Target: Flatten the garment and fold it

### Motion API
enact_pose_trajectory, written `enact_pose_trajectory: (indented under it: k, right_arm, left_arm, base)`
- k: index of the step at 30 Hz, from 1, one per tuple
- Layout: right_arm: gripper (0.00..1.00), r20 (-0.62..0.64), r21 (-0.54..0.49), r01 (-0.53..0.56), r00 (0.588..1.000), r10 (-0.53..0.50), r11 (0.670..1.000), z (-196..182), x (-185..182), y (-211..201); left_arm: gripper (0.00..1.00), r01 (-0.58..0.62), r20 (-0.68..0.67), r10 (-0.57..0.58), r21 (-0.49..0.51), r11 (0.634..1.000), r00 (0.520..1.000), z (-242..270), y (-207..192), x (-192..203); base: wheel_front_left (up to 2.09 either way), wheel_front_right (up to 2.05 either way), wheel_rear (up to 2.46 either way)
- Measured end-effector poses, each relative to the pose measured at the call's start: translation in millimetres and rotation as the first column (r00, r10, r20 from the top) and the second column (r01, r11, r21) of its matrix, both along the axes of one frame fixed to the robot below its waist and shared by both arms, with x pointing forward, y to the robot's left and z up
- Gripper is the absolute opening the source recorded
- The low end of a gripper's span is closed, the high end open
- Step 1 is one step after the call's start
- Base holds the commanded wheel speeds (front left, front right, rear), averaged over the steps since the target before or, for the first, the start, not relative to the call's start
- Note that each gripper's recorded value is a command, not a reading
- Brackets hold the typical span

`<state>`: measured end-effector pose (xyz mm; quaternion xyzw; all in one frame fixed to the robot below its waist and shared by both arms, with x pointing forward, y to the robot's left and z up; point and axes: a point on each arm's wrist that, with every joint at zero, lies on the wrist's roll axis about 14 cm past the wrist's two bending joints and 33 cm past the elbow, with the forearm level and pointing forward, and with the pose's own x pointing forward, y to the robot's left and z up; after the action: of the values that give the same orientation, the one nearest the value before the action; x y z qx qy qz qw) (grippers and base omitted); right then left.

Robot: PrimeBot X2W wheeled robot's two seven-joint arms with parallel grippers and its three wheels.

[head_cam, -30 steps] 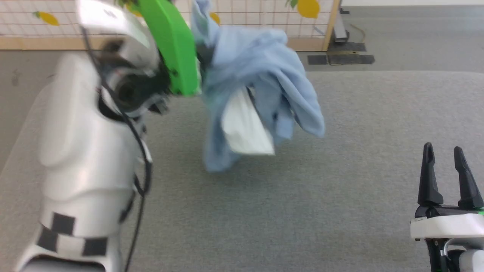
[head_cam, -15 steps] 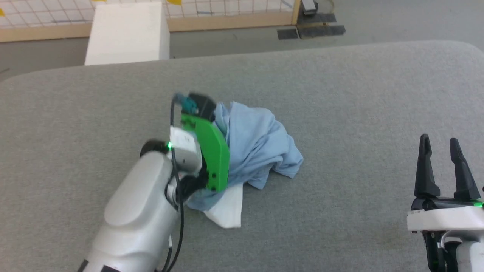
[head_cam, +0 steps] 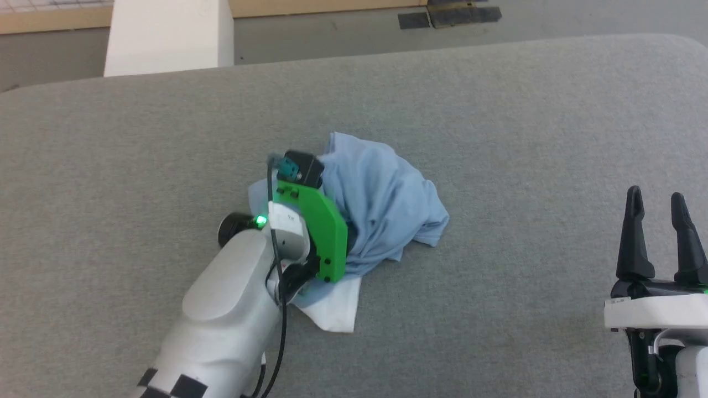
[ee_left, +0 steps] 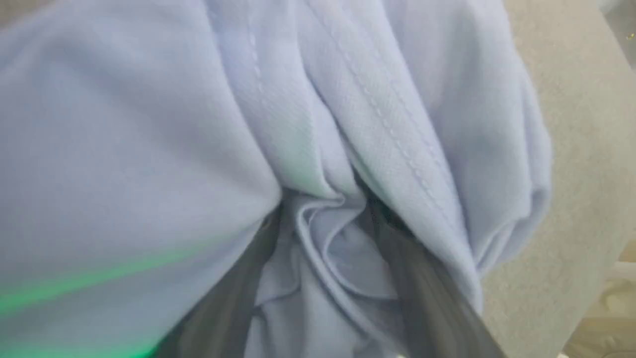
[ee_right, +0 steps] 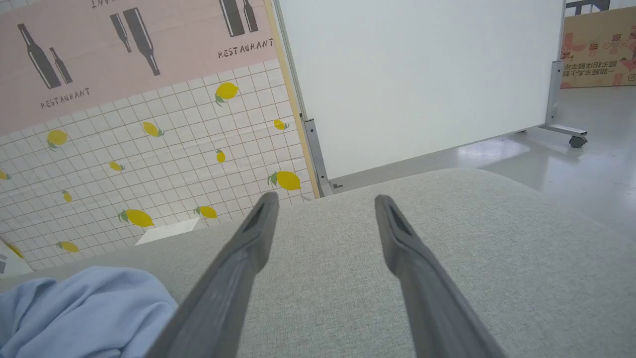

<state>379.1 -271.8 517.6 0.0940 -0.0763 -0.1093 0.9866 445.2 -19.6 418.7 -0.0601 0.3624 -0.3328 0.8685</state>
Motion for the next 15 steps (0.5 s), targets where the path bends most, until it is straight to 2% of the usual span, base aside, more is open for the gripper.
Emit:
enact_pose_trajectory:
  k: [6,9,12,15]
  right_arm:
    - [1.0,0.036,0.001,-0.03,0.999,0.03,1.0,11,1,10]
    - [1.0,0.046,0.006,-0.046,0.998,0.046,0.999,14,-1,15]
    - [1.0,0.061,0.008,-0.061,0.996,0.061,0.998,19,-3,20]
    - [1.0,0.074,0.008,-0.074,0.995,0.073,0.997,23,-5,24]
  left_arm:
    - [1.0,0.038,0.175,-0.025,-0.068,0.997,0.984,64,-6,6]
    - [1.0,0.031,0.265,0.002,-0.119,0.992,0.964,101,8,8]
    - [1.0,0.008,0.377,0.055,-0.165,0.986,0.925,139,30,9]
    - [1.0,-0.032,0.486,0.147,-0.237,0.971,0.862,171,52,3]
  base:
    - [0.0,0.0,0.0]
    - [0.0,0.0,0.0]
    - [0.0,0.0,0.0]
    - [0.0,0.0,0.0]
